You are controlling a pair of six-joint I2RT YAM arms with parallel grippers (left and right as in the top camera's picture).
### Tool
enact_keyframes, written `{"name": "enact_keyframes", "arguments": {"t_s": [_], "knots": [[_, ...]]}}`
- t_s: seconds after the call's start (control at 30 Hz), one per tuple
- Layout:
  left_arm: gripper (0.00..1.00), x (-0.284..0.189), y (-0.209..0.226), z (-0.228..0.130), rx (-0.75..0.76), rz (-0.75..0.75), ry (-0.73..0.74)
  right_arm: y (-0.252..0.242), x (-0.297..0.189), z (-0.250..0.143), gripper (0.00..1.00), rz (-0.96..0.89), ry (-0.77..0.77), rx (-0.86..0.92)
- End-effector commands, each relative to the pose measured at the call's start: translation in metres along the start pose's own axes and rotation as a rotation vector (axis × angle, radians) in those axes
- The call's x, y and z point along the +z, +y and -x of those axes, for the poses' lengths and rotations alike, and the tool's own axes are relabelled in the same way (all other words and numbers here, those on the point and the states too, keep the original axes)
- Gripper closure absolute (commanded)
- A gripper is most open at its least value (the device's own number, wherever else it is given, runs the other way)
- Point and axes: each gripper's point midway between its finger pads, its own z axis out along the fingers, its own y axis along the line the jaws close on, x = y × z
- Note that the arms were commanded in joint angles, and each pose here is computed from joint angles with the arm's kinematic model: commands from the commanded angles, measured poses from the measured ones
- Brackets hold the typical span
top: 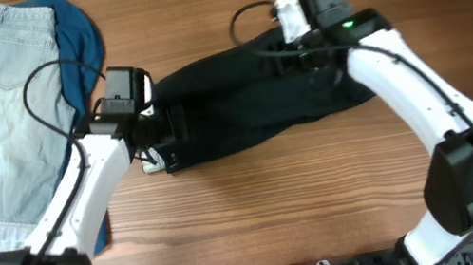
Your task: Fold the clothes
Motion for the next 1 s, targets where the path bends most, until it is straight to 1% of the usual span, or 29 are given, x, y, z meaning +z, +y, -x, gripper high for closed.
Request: {"name": "enact_keyframes", "arguments": {"t_s": [0.0, 0.03, 0.1, 0.17, 0.23, 0.3, 0.33, 0.4, 0.53, 0.63, 0.73, 0.8, 0.87, 0.97], "knots": [[0.0, -0.009, -0.001, 0.008, -0.019, -0.018, -0.043, 0.009, 0.035, -0.019, 0.48, -0.009, 0.085, -0.05], [0.0, -0.013, 0.001, 0.011, -0.046, -0.016, -0.056, 0.011, 0.043, -0.024, 0.57, -0.007, 0.108, -0.051], [0.0, -0.024, 0.008, 0.021, -0.13, -0.018, -0.097, 0.01, 0.059, -0.035, 0.66, -0.007, 0.152, -0.051], [0.0, -0.038, 0.024, 0.032, -0.233, -0.018, -0.155, 0.007, 0.07, -0.042, 0.67, -0.01, 0.177, -0.046], [0.0, -0.052, 0.039, 0.041, -0.314, -0.014, -0.206, 0.005, 0.079, -0.041, 0.67, -0.009, 0.171, -0.048], [0.0, -0.062, 0.051, 0.047, -0.349, -0.011, -0.246, 0.003, 0.09, -0.039, 0.67, -0.008, 0.16, -0.046], [0.0, -0.067, 0.057, 0.05, -0.364, -0.007, -0.267, 0.001, 0.094, -0.037, 0.62, -0.007, 0.154, -0.045], [0.0, -0.073, 0.067, 0.054, -0.388, 0.0, -0.293, -0.002, 0.107, -0.039, 0.59, -0.007, 0.152, -0.045], [0.0, -0.075, 0.075, 0.055, -0.408, 0.009, -0.3, -0.008, 0.132, -0.034, 0.57, -0.004, 0.119, -0.04], [0.0, -0.075, 0.075, 0.055, -0.408, 0.01, -0.3, -0.005, 0.136, -0.01, 0.56, 0.01, 0.019, -0.066], [0.0, -0.075, 0.076, 0.056, -0.396, 0.011, -0.307, 0.002, 0.13, 0.036, 0.5, 0.025, -0.155, -0.102], [0.0, -0.075, 0.076, 0.057, -0.396, 0.01, -0.31, 0.003, 0.121, 0.068, 0.45, 0.027, -0.265, -0.078], [0.0, -0.076, 0.075, 0.057, -0.396, 0.01, -0.31, 0.004, 0.11, 0.093, 0.43, 0.032, -0.347, -0.075], [0.0, -0.076, 0.075, 0.057, -0.396, 0.01, -0.31, 0.0, 0.097, 0.112, 0.4, 0.029, -0.386, -0.064]]}}
